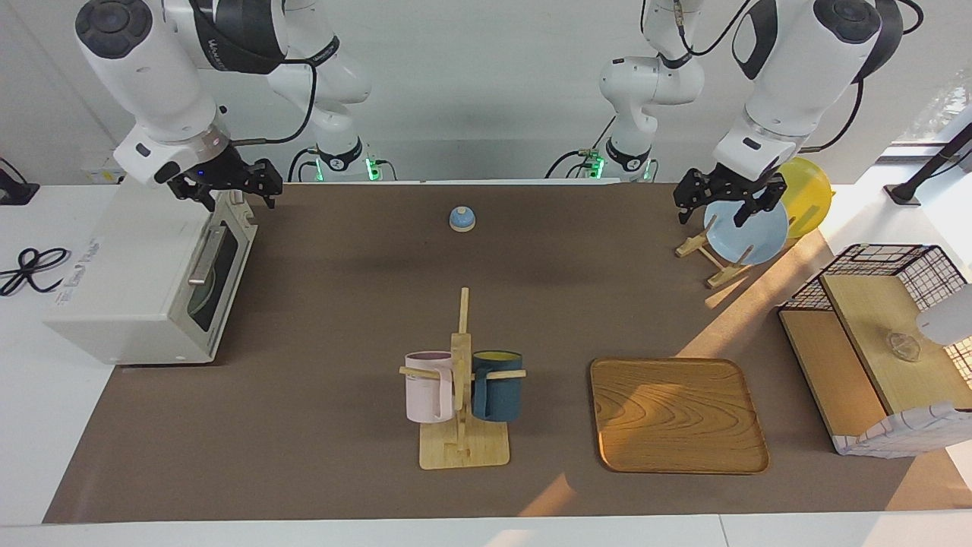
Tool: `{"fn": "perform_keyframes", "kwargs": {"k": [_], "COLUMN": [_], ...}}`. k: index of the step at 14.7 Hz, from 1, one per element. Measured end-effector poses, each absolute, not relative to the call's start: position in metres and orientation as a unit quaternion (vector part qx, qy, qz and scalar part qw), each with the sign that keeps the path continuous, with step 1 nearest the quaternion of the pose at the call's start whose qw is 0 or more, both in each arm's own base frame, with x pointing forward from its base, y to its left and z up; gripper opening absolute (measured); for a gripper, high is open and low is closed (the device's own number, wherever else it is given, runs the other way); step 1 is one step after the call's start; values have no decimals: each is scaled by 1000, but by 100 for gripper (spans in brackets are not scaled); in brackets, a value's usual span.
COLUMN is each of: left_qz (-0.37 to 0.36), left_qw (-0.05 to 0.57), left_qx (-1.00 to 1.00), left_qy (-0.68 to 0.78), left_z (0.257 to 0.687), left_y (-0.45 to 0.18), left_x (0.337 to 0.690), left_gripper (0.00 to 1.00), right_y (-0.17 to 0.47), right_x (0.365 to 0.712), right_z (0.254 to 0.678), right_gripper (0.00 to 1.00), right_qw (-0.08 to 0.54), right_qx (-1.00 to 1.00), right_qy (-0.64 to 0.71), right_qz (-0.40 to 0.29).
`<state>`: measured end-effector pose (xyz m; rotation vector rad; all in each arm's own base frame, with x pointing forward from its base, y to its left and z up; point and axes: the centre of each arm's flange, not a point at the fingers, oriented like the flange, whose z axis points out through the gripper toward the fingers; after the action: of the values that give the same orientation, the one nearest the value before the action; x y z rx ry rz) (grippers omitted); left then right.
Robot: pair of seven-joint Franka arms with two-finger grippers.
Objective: Put corn in oven
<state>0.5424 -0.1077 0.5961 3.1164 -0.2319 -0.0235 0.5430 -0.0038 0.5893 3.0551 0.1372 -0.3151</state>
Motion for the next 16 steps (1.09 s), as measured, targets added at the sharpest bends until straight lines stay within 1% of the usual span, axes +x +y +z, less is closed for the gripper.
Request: {"fn": "perform_keyframes", "kwargs": {"k": [16], "left_qz": [-1], "left_qw": [9], "left_qx": [997], "left_qy": [-79], "left_z": [600], "left_y": [-113], "left_x": [542], "left_gripper": [100], "right_y": [-4], "right_x": [553], "right_z": [594], "right_gripper": [100], "right_qw": [32], "right_qx": [995], "right_qy": [45], "right_qz": [-86]}}
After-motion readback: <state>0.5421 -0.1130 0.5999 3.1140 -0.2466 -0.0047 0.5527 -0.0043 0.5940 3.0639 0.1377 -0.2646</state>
